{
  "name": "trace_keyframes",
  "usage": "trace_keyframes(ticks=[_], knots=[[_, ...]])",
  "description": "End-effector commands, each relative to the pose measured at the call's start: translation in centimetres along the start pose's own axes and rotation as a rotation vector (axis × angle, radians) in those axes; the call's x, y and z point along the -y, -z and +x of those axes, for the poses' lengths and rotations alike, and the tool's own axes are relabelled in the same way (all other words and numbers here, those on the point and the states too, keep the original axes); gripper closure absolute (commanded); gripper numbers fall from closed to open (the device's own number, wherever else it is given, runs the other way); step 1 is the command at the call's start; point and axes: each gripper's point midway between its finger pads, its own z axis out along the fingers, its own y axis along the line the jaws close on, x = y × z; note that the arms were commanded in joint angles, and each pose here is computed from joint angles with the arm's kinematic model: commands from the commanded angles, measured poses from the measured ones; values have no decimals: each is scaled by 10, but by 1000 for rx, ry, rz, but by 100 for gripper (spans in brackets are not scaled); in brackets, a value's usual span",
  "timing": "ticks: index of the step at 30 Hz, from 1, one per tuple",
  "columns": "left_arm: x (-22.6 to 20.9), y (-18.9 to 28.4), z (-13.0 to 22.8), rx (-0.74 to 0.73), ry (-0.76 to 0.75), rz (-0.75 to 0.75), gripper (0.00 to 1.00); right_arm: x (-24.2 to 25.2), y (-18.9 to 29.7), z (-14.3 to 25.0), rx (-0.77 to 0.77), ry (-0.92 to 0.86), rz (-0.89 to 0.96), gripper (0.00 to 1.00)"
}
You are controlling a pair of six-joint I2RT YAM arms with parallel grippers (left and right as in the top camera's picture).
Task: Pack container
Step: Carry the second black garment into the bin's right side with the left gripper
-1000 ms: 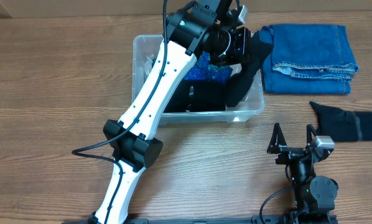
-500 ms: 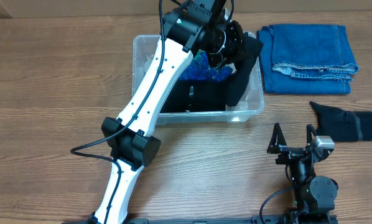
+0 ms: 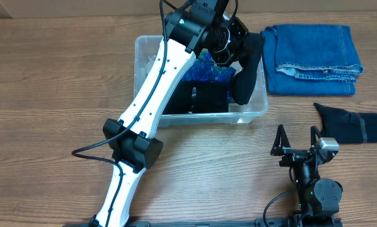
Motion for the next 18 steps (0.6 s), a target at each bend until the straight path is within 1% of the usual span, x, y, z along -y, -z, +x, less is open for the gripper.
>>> trace_keyframes(ticks=[1, 5, 9, 13, 18], knots=[[5, 12, -5, 46, 13, 12, 96, 1, 0, 1, 8, 3, 3, 0], [2, 11, -12, 74, 18, -1, 96, 1, 0, 1, 8, 3, 3, 0], [-18, -6, -17, 56, 53, -49, 96, 1, 0, 1, 8, 3, 3, 0], [-33, -30, -23, 13, 71, -50, 96, 1, 0, 1, 8, 3, 3, 0], [-60, -51, -36, 9, 115, -85, 96, 1, 0, 1, 8, 3, 3, 0]])
